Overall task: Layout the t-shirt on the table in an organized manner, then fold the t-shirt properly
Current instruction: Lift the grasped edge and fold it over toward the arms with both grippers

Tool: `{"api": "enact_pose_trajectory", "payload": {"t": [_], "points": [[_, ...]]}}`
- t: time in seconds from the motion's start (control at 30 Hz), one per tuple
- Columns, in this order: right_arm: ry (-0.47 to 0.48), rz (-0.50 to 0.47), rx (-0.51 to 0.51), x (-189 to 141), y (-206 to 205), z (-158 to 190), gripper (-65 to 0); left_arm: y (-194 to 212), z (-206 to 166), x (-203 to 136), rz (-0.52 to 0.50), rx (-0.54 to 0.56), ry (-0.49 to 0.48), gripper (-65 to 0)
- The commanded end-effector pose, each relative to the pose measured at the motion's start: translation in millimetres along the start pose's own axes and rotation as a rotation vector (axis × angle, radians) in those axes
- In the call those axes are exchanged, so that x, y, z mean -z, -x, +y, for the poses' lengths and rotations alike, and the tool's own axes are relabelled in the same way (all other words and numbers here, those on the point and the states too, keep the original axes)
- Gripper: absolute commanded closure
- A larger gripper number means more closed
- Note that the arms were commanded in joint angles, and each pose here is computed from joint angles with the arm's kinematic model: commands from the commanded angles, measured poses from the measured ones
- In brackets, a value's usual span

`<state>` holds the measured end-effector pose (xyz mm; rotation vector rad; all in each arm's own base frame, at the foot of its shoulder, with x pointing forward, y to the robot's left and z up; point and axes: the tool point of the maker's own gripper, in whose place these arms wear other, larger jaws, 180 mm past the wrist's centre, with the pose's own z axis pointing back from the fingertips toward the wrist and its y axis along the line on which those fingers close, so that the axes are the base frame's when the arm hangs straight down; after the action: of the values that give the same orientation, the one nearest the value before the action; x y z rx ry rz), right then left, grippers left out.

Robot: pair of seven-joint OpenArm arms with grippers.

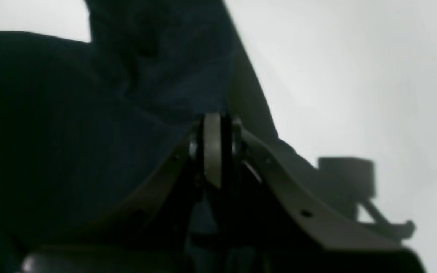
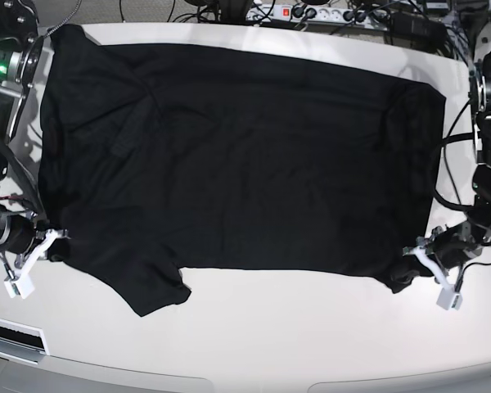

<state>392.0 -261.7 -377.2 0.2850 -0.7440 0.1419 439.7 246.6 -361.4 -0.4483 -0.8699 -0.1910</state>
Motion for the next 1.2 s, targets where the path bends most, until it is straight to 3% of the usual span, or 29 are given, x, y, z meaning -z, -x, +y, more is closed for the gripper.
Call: {"api": "enact_pose_trajectory", "payload": {"t": [0.0, 0.2, 0.4, 0.7, 0.97, 1.17], "points": [[0.019, -0.054, -0.034, -13.3, -20.2, -8.6, 0.0, -24.7, 8.6, -12.9, -0.059, 0.010, -0.008, 0.0], [0.063, -0.033, -0.159, -40.9, 4.7, -1.8, 0.0, -16.3, 37.3, -46.2, -0.063, -0.045, -0.050, 0.0], [0.104, -0.026, -0.259, -65.1, 14.4, 11.0, 0.0, 5.3, 33.5, -58.2, 0.005, -0.105, -0.013, 0.0], [0.128, 0.082, -0.283, -75.1, 34.5, 5.3, 0.0, 36.2, 6.0, -71.1, 0.183, -0.204, 0.127, 0.0], [0.151, 0.093, -0.267, -76.0, 35.8, 1.0, 0.0, 29.0, 32.4, -101.7, 0.196, -0.187, 0.059, 0.0], [0.146, 0.121, -0.269, -76.7, 40.7, 1.0, 0.0, 50.2, 22.6, -103.2, 0.242, -0.235, 0.103, 0.0]]}}
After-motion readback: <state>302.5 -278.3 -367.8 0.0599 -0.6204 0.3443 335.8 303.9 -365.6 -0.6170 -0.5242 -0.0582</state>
